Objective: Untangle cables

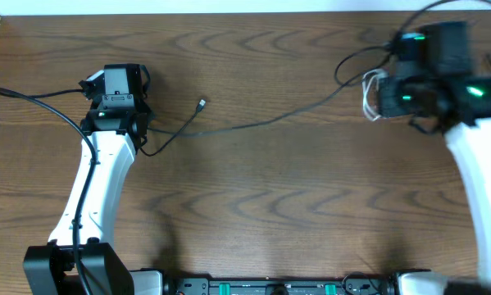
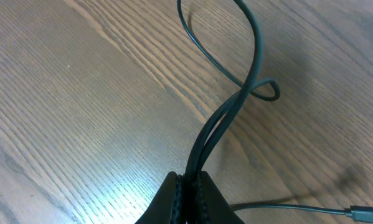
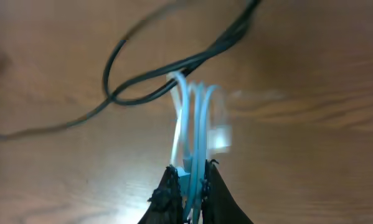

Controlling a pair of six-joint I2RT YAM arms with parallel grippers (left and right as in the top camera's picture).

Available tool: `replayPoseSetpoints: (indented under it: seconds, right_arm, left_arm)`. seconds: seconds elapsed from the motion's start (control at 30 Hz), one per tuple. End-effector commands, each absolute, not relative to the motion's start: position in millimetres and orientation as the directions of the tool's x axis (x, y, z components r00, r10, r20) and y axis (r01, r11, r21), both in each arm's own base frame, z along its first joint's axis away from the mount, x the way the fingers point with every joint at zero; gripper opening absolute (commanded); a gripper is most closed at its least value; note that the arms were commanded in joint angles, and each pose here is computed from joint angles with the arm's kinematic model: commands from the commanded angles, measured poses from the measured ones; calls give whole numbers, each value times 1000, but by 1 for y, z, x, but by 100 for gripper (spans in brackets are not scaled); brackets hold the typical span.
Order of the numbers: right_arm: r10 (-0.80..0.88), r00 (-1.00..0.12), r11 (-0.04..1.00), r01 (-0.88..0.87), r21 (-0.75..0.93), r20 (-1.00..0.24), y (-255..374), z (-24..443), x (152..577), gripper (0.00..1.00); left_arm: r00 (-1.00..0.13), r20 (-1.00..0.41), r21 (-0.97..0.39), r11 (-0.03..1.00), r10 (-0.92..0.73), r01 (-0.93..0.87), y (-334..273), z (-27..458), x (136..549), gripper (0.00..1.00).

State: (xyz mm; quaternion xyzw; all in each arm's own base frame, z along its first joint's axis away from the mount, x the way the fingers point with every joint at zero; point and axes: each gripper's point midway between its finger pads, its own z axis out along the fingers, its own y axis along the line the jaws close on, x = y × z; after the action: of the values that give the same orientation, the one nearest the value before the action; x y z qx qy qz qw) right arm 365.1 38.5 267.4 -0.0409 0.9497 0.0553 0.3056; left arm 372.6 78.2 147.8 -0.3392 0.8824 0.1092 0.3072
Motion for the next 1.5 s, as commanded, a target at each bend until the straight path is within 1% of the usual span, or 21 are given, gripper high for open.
replayPoseSetpoints:
  seconds: [0.0,0.07,0.17,0.3,0.5,0.63,0.77,0.87,1.0,1.07,1.2,1.33,1.37,1.47]
  right_arm:
    - [85,-718,985,-43,165,-691,16,315,355,1]
    - [163,-656,979,14,204,-737,-6,336,351,2]
    - [240,-577,964,50,260,-781,-30,359,348,3]
    - [362,-478,930,124,347,-800,-71,378,349,3]
    - [532,-325,842,297,450,-782,-149,385,348,4]
    - [615,-275,773,393,497,-739,-197,368,344,3]
    - [673,-277,732,379,565,-686,-222,351,348,2]
    - [703,-297,709,362,605,-646,-228,338,351,1]
    - [688,-363,725,336,601,-628,-218,324,356,1]
    - [672,-395,740,336,583,-626,-213,317,358,1]
    - [673,-407,739,407,537,-618,-216,304,357,1]
    - [669,-405,734,493,468,-623,-226,295,352,1]
    - [676,-401,721,534,442,-618,-230,290,349,1]
    - [729,-343,628,678,381,-592,-248,277,333,1]
  left_arm:
    - [-576,-624,-15,745,-529,-667,81,151,376,8]
    - [-576,-624,-15,745,-529,-667,81,151,376,8]
    - [-576,-623,-15,745,-528,-667,81,151,376,8]
    - [-577,-624,-5,742,-526,-670,82,149,377,8]
    - [-602,-589,31,728,-540,-684,90,128,377,8]
    - [-610,-569,50,717,-551,-695,96,115,377,8]
    - [-609,-562,59,707,-560,-704,102,108,378,8]
    - [-618,-575,66,723,-536,-688,107,110,382,8]
    - [-620,-590,54,741,-517,-669,106,113,389,9]
    - [-640,-575,20,773,-510,-634,97,111,394,8]
    - [-718,-542,-69,875,-437,-480,68,111,407,8]
    - [-725,-546,-144,900,-419,-412,52,123,411,8]
    - [-725,-554,-165,907,-409,-386,47,129,413,8]
    - [-716,-576,-216,919,-393,-331,35,146,414,8]
